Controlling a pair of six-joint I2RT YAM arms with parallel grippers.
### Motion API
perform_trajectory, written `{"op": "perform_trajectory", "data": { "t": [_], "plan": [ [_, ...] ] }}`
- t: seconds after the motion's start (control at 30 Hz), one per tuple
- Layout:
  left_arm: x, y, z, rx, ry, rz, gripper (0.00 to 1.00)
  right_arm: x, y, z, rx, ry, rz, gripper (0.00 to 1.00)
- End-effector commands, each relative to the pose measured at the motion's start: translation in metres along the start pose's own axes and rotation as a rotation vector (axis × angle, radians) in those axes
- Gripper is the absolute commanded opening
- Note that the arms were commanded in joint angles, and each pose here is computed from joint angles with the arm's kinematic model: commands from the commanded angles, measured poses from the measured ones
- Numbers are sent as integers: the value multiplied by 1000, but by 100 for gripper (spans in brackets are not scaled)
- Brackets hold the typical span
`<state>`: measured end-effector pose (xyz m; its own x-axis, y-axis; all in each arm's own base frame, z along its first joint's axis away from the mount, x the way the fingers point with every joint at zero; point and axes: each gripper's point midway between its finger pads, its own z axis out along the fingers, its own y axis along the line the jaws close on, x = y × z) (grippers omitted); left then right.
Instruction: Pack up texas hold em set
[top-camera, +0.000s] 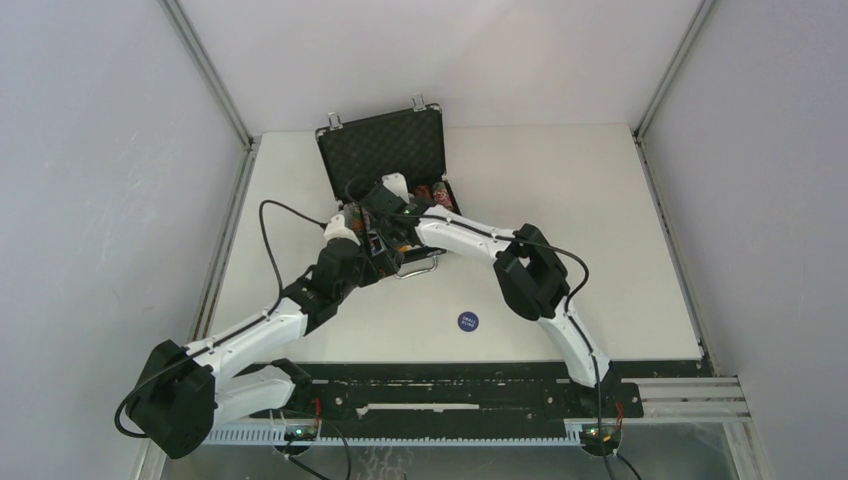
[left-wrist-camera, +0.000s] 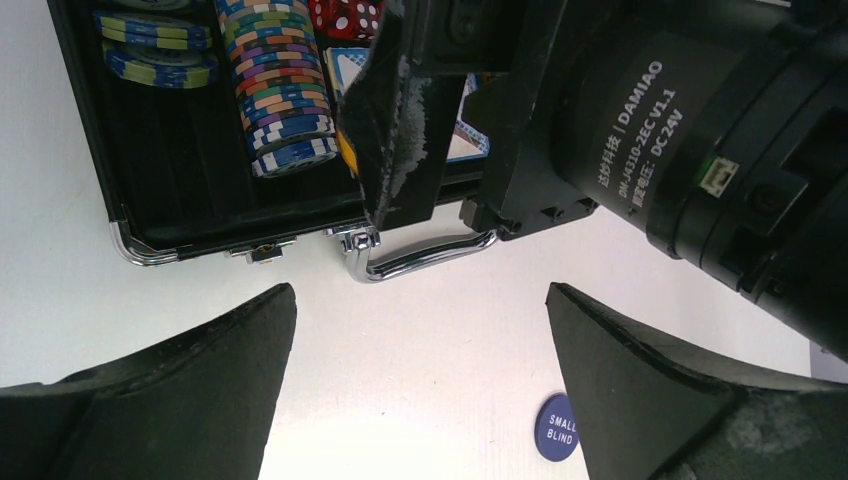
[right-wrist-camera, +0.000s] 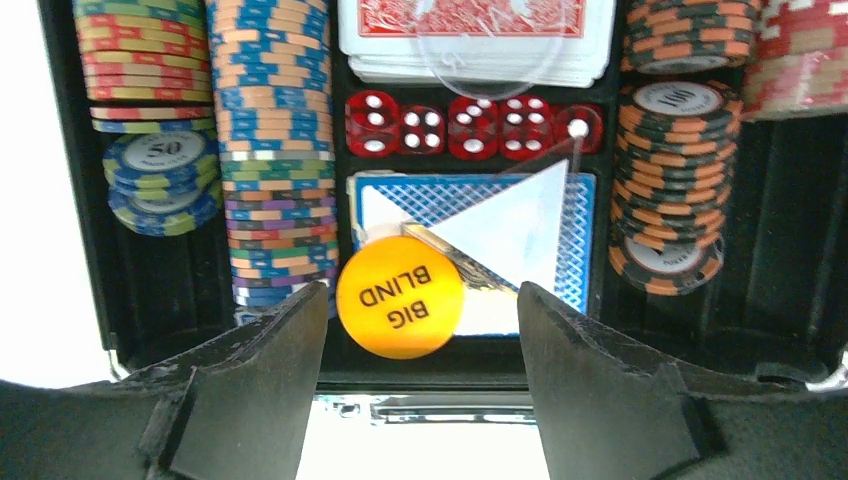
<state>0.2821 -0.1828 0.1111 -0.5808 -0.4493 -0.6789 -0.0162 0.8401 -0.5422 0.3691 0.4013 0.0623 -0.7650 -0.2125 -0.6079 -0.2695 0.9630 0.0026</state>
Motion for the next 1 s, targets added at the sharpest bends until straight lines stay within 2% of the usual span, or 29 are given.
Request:
{"op": "perform_trajectory", "data": {
  "t": [0.0, 0.13, 0.23, 0.47, 0.67, 0.97],
  "plan": [
    [-16, -14, -4, 43, -50, -1, 100, -32, -7, -36, 4, -128, 35, 77],
    [-16, -15, -4, 47, -47, -4, 100, -30, -31, -64, 13, -204, 78, 77],
    [-16, -17, -5, 55, -48, -6, 100, -6, -66, -80, 59, -206, 104, 77],
    [-15, -20, -6, 80, -50, -10, 100, 77, -113, -87, 101, -85, 81, 78],
    [-15, -19, -6, 77, -49, -11, 100, 141, -116, -95, 67, -5, 54, 77],
    [-17, -18, -7, 73, -62, -7, 100, 174, -98, -101, 45, 22, 20, 78]
  ]
}}
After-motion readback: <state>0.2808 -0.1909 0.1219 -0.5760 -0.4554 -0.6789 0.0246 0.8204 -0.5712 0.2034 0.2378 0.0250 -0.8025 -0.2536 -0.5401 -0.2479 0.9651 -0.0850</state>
